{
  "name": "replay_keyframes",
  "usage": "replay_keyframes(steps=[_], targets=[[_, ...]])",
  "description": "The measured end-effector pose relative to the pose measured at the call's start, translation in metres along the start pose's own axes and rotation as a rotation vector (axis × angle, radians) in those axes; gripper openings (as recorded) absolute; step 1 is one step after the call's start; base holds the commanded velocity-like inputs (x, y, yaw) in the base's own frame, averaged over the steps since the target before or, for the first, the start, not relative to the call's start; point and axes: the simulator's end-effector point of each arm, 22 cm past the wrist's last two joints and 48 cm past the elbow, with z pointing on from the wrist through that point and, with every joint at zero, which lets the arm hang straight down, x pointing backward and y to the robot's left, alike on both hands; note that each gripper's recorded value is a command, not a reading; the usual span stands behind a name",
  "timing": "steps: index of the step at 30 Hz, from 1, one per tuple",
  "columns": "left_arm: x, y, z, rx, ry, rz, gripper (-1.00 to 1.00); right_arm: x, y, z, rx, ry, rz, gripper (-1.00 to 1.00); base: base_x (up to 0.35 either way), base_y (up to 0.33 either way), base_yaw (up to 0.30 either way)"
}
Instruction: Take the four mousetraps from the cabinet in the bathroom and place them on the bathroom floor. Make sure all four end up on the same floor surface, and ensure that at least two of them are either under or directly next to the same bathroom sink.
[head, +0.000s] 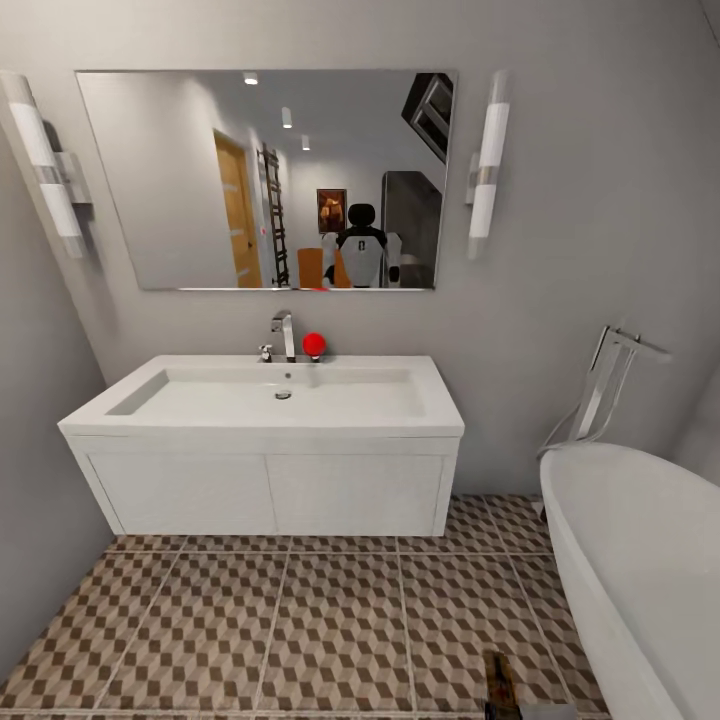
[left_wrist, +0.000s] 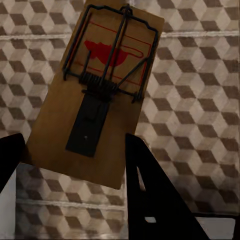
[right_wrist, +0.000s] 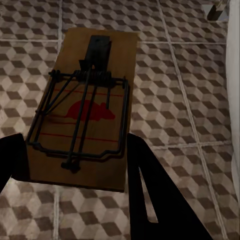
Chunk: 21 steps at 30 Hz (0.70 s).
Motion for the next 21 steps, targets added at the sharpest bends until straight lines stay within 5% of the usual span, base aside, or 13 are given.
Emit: replay_keyframes(steps=[3, 10, 16, 21], targets=[[-0.014, 0.002, 0.003, -0.005, 0.013, -0.002, -1.0, -0.066, 0.015, 0.021, -0.017, -0.004, 0.009, -1.0, 0.0, 0.0, 0.0], [-0.123, 0.041, 0.008, -0.116, -0.082, -0.02, -1.0, -0.198, 0.08, 0.038, -0.086, -0.132, 0.082, -1.0, 0.0, 0.0, 0.0], [-0.146, 0.047, 0.005, -0.12, 0.06, -0.027, -1.0, -0.244, 0.087, 0.05, -0.047, -0.086, 0.074, -1.0, 0.0, 0.0, 0.0], [-0.153, 0.046, 0.003, -0.107, 0.1, -0.023, -1.0, -0.211, 0.086, 0.059, -0.028, 0.038, 0.039, -1.0, 0.0, 0.0, 0.0]])
